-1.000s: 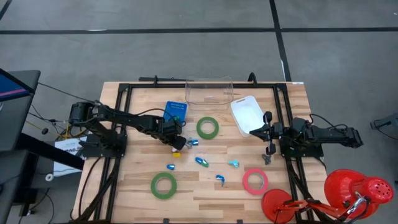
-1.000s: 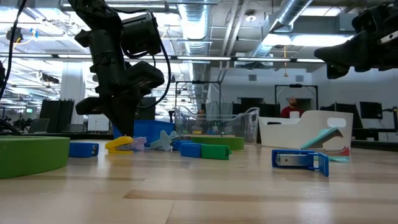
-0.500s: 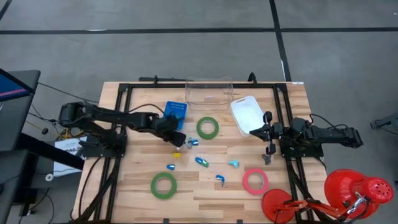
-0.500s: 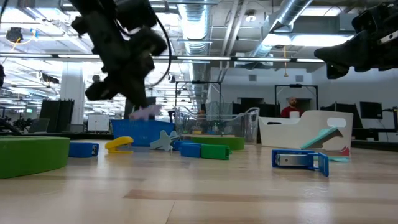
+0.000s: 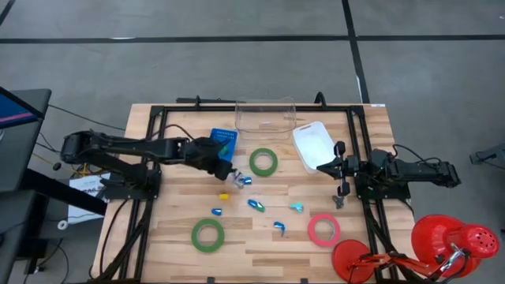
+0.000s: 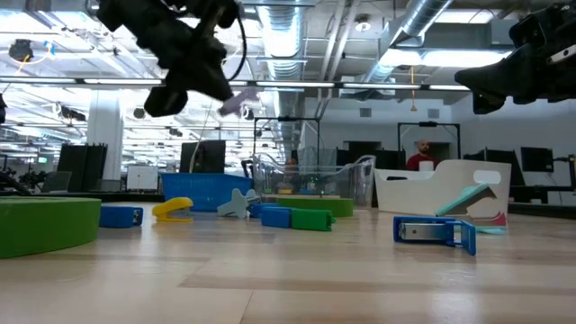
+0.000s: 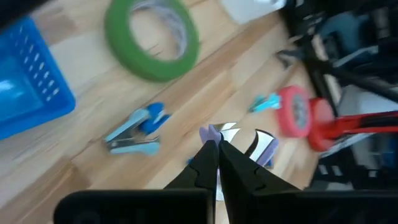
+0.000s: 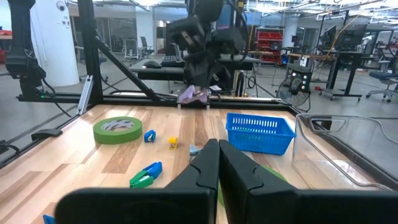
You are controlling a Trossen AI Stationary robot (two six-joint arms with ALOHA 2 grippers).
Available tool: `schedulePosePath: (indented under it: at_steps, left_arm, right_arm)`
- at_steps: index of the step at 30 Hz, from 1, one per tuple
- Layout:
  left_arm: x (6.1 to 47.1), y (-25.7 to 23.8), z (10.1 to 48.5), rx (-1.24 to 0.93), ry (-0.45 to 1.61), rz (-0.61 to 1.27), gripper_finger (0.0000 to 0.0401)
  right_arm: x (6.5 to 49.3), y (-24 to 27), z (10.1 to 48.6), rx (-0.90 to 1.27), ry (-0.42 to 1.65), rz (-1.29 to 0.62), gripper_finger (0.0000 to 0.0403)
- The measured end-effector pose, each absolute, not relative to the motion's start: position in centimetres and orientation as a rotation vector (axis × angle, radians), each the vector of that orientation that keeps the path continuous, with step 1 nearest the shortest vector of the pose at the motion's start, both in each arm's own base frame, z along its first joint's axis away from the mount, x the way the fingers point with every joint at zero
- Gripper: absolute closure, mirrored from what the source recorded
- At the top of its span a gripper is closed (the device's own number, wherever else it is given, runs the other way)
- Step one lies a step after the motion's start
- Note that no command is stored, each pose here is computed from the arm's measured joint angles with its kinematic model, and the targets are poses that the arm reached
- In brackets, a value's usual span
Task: Pick and place Stapler, Stapler remover, tape
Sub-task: Put the purple staple remover into the white bin
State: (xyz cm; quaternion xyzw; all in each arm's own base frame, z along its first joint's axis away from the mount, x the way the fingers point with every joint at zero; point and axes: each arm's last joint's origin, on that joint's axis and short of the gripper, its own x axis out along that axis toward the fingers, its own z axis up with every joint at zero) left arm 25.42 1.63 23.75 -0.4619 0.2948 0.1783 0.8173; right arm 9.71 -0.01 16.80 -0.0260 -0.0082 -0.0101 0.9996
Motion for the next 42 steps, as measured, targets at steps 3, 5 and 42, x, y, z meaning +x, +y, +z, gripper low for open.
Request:
schedulePosePath:
  at_steps: [3, 5, 42]
  left_arm:
    - [25.8, 1.6, 24.7, -0.978, 0.550, 0.309, 0.0398]
    - [26.1, 1.6, 25.3, -0.977, 0.486, 0.255, 0.0398]
    - [27.2, 1.5, 28.0, -0.980, 0.231, 0.076, 0.0398]
  right_arm:
    - [9.7, 0.0, 16.8, -0.052, -0.016, -0.020, 0.0402]
    - [9.7, 0.0, 16.8, -0.052, -0.016, -0.020, 0.0402]
    - [9.7, 0.0, 16.8, -0.052, -0.016, -0.020, 0.0402]
